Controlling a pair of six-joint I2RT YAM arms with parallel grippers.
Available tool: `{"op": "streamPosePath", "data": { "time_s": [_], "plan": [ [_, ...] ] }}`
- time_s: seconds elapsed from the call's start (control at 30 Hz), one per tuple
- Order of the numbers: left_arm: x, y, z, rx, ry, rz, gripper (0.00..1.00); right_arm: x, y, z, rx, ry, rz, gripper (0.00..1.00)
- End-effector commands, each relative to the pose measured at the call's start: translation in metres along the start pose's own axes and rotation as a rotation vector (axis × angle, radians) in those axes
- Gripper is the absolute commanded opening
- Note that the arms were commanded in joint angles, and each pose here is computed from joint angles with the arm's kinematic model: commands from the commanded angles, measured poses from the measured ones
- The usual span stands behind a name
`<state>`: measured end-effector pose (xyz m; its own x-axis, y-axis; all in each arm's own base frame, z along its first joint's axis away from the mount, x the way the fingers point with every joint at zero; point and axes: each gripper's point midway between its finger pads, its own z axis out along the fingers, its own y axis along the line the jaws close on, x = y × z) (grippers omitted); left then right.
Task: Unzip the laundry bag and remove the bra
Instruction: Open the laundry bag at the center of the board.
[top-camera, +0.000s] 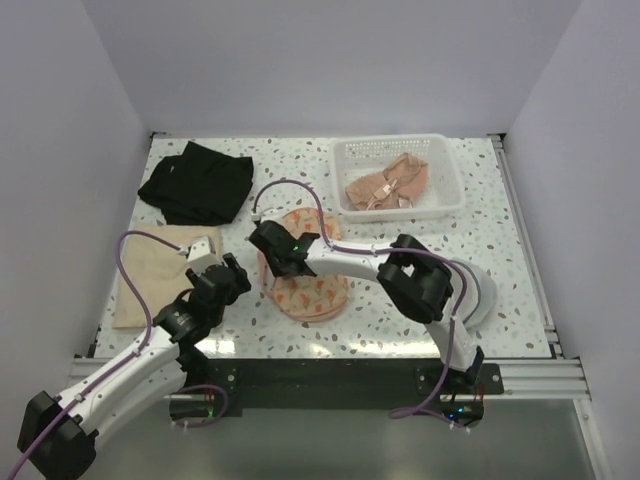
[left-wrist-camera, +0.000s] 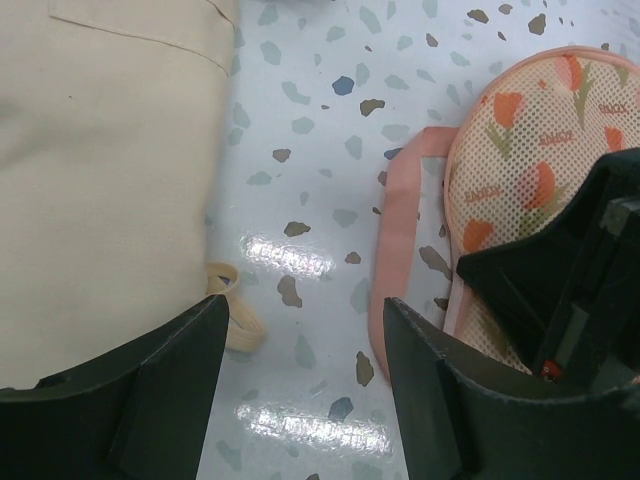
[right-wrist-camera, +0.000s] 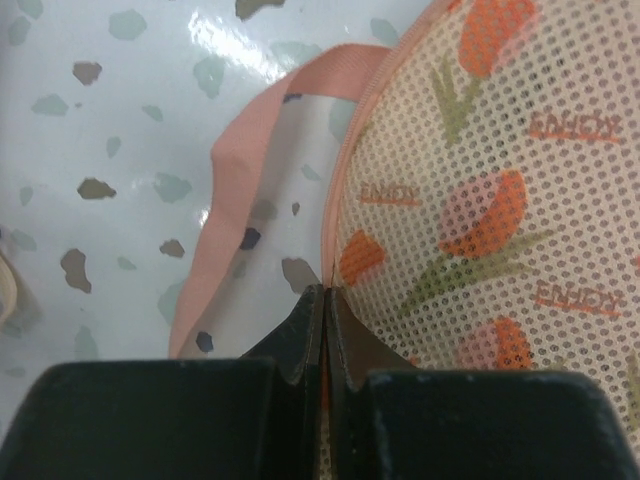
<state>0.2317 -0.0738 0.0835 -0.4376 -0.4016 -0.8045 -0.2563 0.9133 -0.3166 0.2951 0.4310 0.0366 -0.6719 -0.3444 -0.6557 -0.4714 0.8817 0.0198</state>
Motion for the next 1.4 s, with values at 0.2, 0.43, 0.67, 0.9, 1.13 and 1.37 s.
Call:
{"op": "streamPosePath", "data": {
  "time_s": [0.2,0.43,0.67,0.9,1.13,1.37],
  "plan": [
    [-0.021,-0.008,-0.003,0.002,-0.062,-0.043,0.69,-0.048,0.015,-0.074,-0.127,-0.179,0.099,0.0],
    [-0.02,-0.009,-0.002,0.007,-0.058,-0.036,0.69,-0.056,0.001,-0.099,-0.107,-0.236,0.124,0.0],
    [-0.02,-0.032,0.001,0.105,-0.044,-0.018,0.69,-0.056,-0.035,-0.128,-0.009,-0.29,0.134,0.0],
    [-0.006,-0.072,0.012,0.275,0.015,0.074,0.68,-0.047,-0.07,-0.145,0.08,-0.313,0.163,0.0],
    [0.013,-0.088,0.023,0.312,0.098,0.104,0.68,-0.037,-0.105,-0.153,0.124,-0.319,0.213,0.0],
    [0.022,-0.112,0.02,0.447,0.119,0.04,0.68,-0.031,-0.118,-0.156,0.139,-0.319,0.232,0.0]
  ]
}}
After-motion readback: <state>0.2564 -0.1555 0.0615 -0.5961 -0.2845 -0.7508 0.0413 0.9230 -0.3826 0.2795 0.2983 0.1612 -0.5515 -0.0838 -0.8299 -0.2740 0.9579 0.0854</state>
